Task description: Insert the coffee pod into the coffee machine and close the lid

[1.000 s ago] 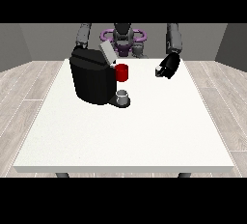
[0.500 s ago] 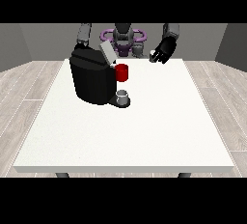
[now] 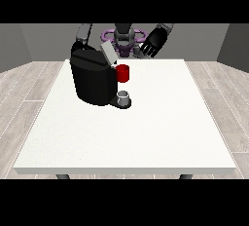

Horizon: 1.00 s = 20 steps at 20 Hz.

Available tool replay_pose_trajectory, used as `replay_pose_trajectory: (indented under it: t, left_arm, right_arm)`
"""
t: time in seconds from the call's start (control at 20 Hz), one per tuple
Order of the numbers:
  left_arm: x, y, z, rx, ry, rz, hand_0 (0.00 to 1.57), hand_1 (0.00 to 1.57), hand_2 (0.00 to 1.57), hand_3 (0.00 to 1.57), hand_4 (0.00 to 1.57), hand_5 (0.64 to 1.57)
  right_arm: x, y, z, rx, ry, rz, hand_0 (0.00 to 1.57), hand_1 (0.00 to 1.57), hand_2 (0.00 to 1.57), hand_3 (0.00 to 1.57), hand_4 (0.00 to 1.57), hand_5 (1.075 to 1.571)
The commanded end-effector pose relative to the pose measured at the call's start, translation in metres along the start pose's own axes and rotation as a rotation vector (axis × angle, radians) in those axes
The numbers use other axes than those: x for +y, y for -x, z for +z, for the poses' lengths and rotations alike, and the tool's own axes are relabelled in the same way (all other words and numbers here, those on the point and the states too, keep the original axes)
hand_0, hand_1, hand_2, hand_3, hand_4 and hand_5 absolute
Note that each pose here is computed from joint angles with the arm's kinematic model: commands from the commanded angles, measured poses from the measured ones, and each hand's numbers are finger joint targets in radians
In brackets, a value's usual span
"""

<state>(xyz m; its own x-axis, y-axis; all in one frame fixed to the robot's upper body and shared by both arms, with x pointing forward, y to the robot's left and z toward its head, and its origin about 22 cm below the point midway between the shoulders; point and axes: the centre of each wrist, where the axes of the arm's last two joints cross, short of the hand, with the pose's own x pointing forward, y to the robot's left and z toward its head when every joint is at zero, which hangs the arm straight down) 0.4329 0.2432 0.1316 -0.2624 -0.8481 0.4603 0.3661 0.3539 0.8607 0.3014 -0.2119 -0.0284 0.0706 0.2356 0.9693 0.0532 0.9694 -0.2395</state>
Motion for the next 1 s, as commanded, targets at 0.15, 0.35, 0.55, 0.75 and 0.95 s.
replay_pose_trajectory:
  t: [0.15,0.35,0.55,0.75,0.95]
  left_arm:
    - [0.043,-0.051,-0.015,-0.011,-0.069,0.066,1.23,1.23,1.26,1.27,0.50,1.571]
    - [0.072,-0.042,-0.005,0.003,-0.094,0.068,1.26,1.26,1.29,1.27,0.49,1.571]
    - [0.090,-0.048,-0.002,0.008,-0.184,0.023,1.20,1.20,1.27,1.26,0.49,1.571]
    - [0.142,-0.060,0.017,-0.037,-0.261,-0.005,1.22,1.22,1.28,1.23,0.48,1.571]
    - [0.116,-0.054,0.004,-0.010,-0.217,0.005,1.26,1.26,1.30,1.24,0.49,1.571]
  right_arm:
    - [-0.025,-0.031,-0.026,-0.057,0.036,-0.023,0.00,0.00,0.00,0.00,0.00,1.571]
    - [-0.020,-0.029,-0.016,-0.060,0.006,0.004,0.00,0.00,0.00,0.00,0.00,1.571]
    - [-0.001,-0.052,-0.022,-0.134,0.000,-0.027,0.00,0.00,0.00,0.00,0.19,1.571]
    - [-0.003,-0.075,-0.036,-0.219,0.039,-0.028,0.00,0.00,0.00,0.00,0.00,1.571]
    - [-0.007,-0.073,-0.032,-0.171,0.035,-0.019,0.00,0.00,0.00,0.00,0.10,1.571]
